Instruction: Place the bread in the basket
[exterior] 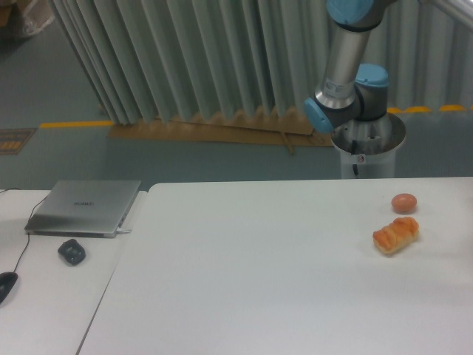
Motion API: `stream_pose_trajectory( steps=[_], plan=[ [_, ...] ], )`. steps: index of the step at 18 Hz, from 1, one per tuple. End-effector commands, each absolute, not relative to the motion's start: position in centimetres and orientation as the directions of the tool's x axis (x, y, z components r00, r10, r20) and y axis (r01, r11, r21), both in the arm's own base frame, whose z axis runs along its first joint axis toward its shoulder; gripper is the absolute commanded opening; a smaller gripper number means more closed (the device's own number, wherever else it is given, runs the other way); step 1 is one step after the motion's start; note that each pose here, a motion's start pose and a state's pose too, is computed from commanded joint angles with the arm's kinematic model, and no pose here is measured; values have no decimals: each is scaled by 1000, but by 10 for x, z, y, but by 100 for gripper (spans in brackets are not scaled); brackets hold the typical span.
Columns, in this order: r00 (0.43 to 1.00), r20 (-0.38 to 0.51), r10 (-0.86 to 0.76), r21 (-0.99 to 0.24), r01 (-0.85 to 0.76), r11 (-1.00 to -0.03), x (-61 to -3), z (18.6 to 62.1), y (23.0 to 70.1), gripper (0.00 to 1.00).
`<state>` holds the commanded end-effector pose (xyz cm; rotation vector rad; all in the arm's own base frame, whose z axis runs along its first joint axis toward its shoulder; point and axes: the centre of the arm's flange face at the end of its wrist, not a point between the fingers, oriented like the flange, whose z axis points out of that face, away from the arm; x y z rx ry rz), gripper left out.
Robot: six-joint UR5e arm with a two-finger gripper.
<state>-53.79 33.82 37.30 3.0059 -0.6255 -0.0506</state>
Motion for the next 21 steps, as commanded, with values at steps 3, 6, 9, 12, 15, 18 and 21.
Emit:
stream_pose_trajectory(
  steps=[3,6,9,12,15,18,21],
  plan=[
    [905,-11,-425,77,-422,-903,-519,378,357,100],
    [885,69,-461,45,-464,-885,-483,379,371,100],
    [880,129,-457,48,-466,-884,-465,372,382,100],
    [882,135,-451,41,-459,-887,-455,370,391,100],
    [880,133,-456,20,-463,-886,-450,370,397,100],
    [908,122,-402,-5,-404,-915,-446,374,408,100],
    [908,128,-400,-4,-403,-915,-449,372,402,100]
  ],
)
